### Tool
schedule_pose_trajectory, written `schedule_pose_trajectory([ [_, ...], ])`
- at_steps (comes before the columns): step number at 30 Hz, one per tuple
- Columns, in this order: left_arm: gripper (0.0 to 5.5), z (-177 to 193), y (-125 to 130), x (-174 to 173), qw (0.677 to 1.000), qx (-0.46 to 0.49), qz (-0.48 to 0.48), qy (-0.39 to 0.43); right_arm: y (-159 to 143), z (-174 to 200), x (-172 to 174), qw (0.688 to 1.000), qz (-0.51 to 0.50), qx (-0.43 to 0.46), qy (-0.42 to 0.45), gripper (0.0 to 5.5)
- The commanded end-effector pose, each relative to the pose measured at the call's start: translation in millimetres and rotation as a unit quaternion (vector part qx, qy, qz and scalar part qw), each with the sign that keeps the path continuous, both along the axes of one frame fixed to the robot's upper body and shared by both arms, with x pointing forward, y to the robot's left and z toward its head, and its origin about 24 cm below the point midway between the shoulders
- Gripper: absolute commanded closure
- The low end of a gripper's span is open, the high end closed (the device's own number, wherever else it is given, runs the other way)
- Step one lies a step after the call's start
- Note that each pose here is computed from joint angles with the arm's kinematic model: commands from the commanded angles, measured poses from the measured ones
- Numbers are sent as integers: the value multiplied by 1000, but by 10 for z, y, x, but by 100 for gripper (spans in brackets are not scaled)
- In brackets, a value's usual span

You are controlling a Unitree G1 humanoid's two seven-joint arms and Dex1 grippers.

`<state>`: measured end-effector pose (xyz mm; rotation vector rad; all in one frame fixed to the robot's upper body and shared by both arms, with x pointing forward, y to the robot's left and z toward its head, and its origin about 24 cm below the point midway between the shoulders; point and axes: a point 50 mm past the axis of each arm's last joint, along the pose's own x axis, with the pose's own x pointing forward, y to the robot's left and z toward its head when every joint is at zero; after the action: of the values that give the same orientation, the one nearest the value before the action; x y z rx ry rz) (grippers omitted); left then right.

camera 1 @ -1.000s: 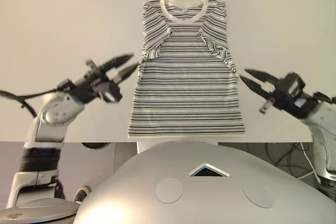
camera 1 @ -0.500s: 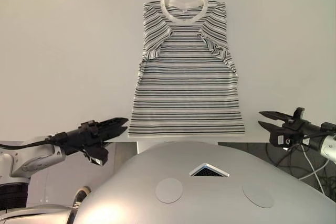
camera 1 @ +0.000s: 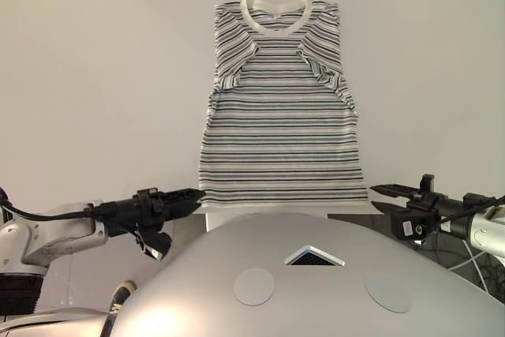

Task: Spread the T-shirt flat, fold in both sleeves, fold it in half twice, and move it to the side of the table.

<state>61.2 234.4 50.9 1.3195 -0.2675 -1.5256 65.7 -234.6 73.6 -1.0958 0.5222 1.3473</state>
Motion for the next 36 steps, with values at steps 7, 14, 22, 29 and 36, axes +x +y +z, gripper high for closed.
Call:
schedule_pose_trajectory([
  [7,354,2,-50,51,999,32,-17,14,164,-32,117,999,37,17,-5,394],
  [14,371,-16,-119,128,999,35,-7,7,254,-71,124,998,58,30,4,394],
  [22,502,12,-142,147,999,32,-5,19,235,-72,122,998,47,32,9,485],
  [29,550,48,-161,157,999,28,-10,32,217,-81,128,999,38,33,5,549],
  [36,550,427,-366,333,995,-72,52,51,188,65,141,997,-5,75,18,549],
])
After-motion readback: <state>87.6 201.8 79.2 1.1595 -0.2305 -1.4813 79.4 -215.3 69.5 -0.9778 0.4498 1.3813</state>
